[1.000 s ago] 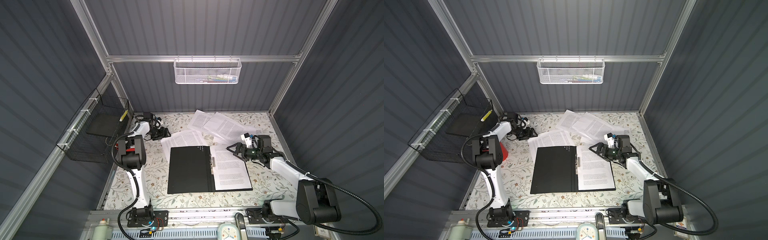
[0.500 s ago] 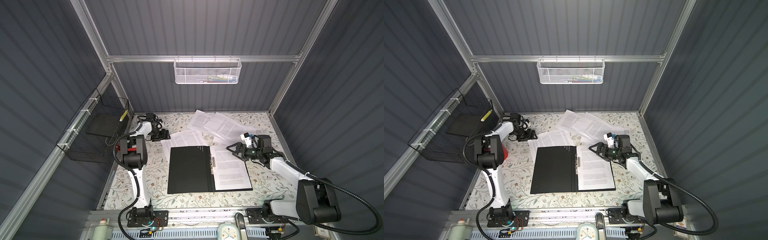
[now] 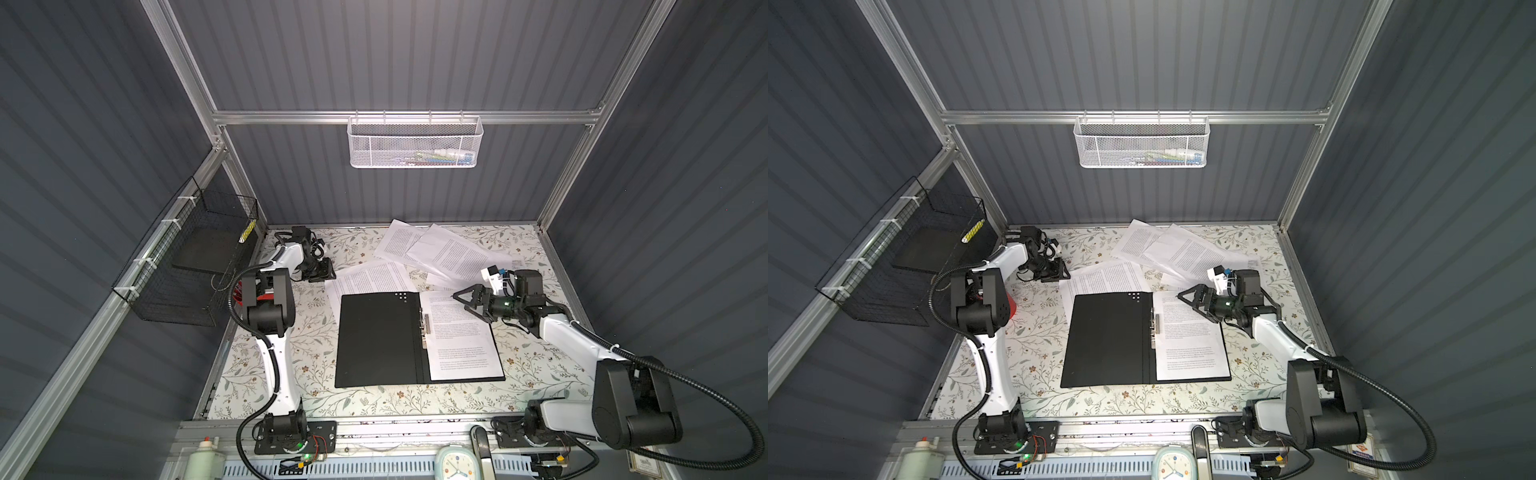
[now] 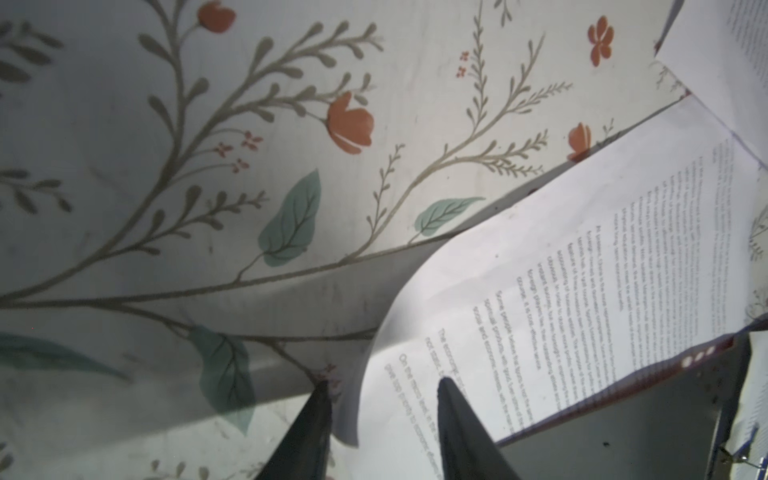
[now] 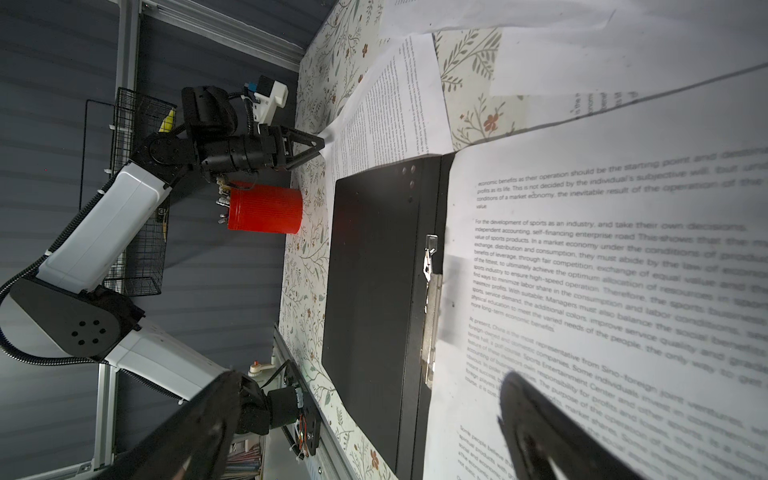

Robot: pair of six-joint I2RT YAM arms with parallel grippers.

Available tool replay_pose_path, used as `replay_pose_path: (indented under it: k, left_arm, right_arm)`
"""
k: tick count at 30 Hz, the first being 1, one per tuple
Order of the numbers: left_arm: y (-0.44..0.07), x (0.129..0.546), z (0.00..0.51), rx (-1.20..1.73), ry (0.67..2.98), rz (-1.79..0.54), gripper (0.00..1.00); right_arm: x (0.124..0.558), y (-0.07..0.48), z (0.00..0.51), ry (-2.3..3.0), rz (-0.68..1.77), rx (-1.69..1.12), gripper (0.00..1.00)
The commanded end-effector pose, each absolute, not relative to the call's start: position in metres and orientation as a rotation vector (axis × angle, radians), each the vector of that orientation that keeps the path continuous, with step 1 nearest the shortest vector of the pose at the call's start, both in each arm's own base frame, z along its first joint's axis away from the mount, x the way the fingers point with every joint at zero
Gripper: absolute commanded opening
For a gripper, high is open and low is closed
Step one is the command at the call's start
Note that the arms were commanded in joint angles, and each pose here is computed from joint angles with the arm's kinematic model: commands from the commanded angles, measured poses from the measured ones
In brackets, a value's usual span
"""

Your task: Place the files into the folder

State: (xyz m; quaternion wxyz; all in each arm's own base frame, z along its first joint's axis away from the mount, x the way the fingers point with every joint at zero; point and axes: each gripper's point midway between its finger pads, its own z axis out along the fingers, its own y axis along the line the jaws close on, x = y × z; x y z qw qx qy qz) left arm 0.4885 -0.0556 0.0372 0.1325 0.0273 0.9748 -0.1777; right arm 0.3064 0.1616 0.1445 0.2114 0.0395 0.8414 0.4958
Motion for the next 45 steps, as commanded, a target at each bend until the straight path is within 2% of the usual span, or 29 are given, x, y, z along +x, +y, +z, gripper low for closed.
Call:
replay_pose_path:
  k: [1, 3, 7, 10, 11, 14, 19, 24, 28, 32, 36, 45]
  left_arm:
    - [-0.063, 0.489, 0.037, 0.065, 2.850, -0.564, 0.35]
    - [-0.062, 0.490, 0.036, 0.056, 2.852, -0.552, 0.31]
    - [-0.054, 0.492, 0.033, 0.021, 2.867, -0.483, 0.17]
    - [-0.048, 0.495, 0.032, -0.028, 2.874, -0.442, 0.02]
    - [-0.048, 0.495, 0.033, -0.044, 2.876, -0.438, 0.00]
    - [-0.051, 0.499, 0.050, -0.092, 2.841, -0.475, 0.00]
    - [-0.044, 0.497, 0.123, -0.162, 2.703, -0.421, 0.00]
    - [-0.032, 0.481, 0.204, -0.224, 2.531, -0.344, 0.00]
    - [-0.045, 0.461, 0.255, -0.224, 2.431, -0.438, 0.00]
    - [-0.081, 0.444, 0.283, -0.197, 2.377, -0.583, 0.00]
    - [-0.142, 0.431, 0.309, -0.139, 2.305, -0.743, 0.00]
    - [-0.237, 0.435, 0.348, -0.122, 2.171, -1.030, 0.00]
  right_arm:
    - [0.303, 0.164, 0.149, 2.323, 1.398, 0.086, 0.98]
    - [0.303, 0.165, 0.148, 2.323, 1.402, 0.091, 0.98]
    - [0.302, 0.164, 0.151, 2.315, 1.398, 0.094, 0.99]
    - [0.302, 0.162, 0.155, 2.310, 1.376, 0.087, 0.99]
    - [0.302, 0.162, 0.157, 2.305, 1.370, 0.085, 0.99]
    - [0.302, 0.158, 0.165, 2.283, 1.323, 0.087, 0.99]
    - [0.303, 0.150, 0.178, 2.250, 1.247, 0.101, 0.99]
    - [0.303, 0.149, 0.189, 2.227, 1.235, 0.103, 0.99]
    - [0.304, 0.146, 0.200, 2.209, 1.204, 0.095, 0.99]
    - [0.307, 0.143, 0.201, 2.198, 1.177, 0.120, 0.99]
    - [0.314, 0.140, 0.197, 2.190, 1.167, 0.176, 0.99]
    - [0.331, 0.130, 0.192, 2.155, 1.184, 0.411, 0.99]
